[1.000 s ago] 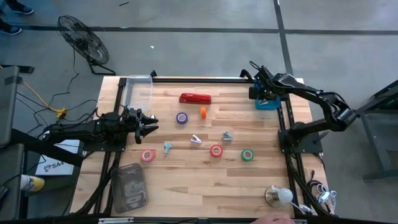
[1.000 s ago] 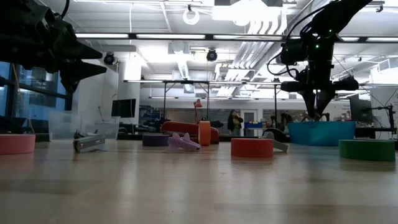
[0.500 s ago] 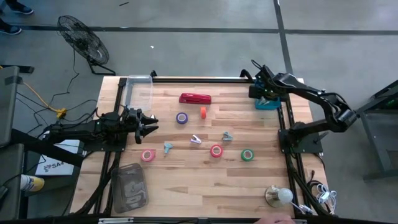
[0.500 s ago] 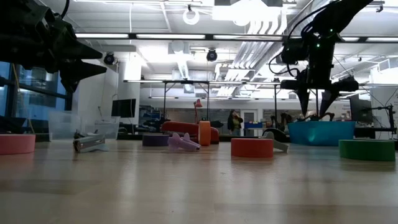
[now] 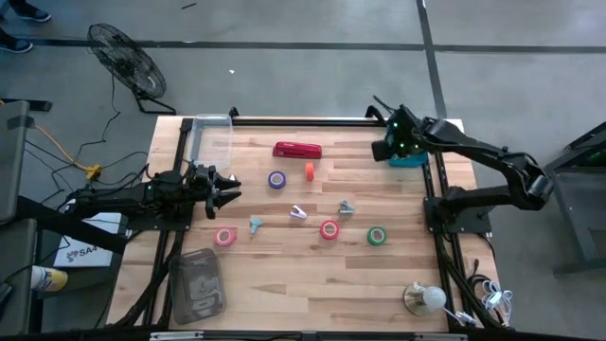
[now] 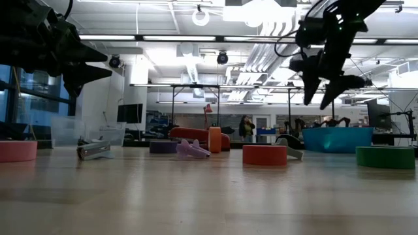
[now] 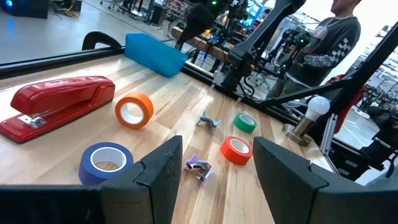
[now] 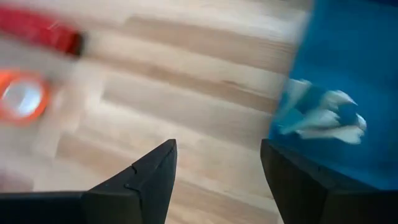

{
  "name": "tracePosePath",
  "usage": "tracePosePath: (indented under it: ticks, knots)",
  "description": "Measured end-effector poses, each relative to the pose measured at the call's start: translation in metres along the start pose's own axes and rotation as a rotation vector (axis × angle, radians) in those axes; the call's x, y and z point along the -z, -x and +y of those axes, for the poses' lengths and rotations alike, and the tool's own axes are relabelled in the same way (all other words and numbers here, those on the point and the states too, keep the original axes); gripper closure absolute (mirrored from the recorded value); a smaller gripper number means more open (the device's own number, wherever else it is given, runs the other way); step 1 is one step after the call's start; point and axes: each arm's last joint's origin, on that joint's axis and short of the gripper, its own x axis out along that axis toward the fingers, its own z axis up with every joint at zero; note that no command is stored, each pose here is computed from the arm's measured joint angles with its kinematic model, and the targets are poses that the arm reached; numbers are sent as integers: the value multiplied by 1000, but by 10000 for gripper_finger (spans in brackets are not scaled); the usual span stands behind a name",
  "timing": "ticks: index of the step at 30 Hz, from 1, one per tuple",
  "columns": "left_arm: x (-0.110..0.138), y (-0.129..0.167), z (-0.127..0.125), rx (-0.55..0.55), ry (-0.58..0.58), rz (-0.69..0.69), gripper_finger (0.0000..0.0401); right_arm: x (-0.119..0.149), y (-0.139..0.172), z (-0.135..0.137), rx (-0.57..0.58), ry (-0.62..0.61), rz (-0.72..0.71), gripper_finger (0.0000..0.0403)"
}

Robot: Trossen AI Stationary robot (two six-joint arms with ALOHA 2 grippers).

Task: Pick and place Stapler, Stapler remover, tape
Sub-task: Put the right light blue staple remover into the blue bin

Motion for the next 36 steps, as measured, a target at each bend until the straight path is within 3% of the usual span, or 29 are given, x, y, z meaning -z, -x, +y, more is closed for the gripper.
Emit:
tracePosePath:
  ticks: [8, 15, 20, 25, 31, 36]
  knots:
    - [0, 0, 0, 0, 0, 0, 206, 16, 3, 38, -237, 535, -20, 179]
    - [0, 0, 0, 0, 0, -1, 206, 37, 8, 63, -322, 848, -42, 179]
    - [0, 0, 0, 0, 0, 0, 206, 47, 10, 76, -316, 933, -97, 178]
    - [0, 0, 0, 0, 0, 0, 206, 62, 4, 86, -329, 972, -64, 178]
    - [0, 0, 0, 0, 0, 0, 206, 96, -25, 82, -426, 1031, -88, 176]
    - [0, 0, 0, 0, 0, 0, 206, 116, -41, 75, -449, 1036, -118, 152]
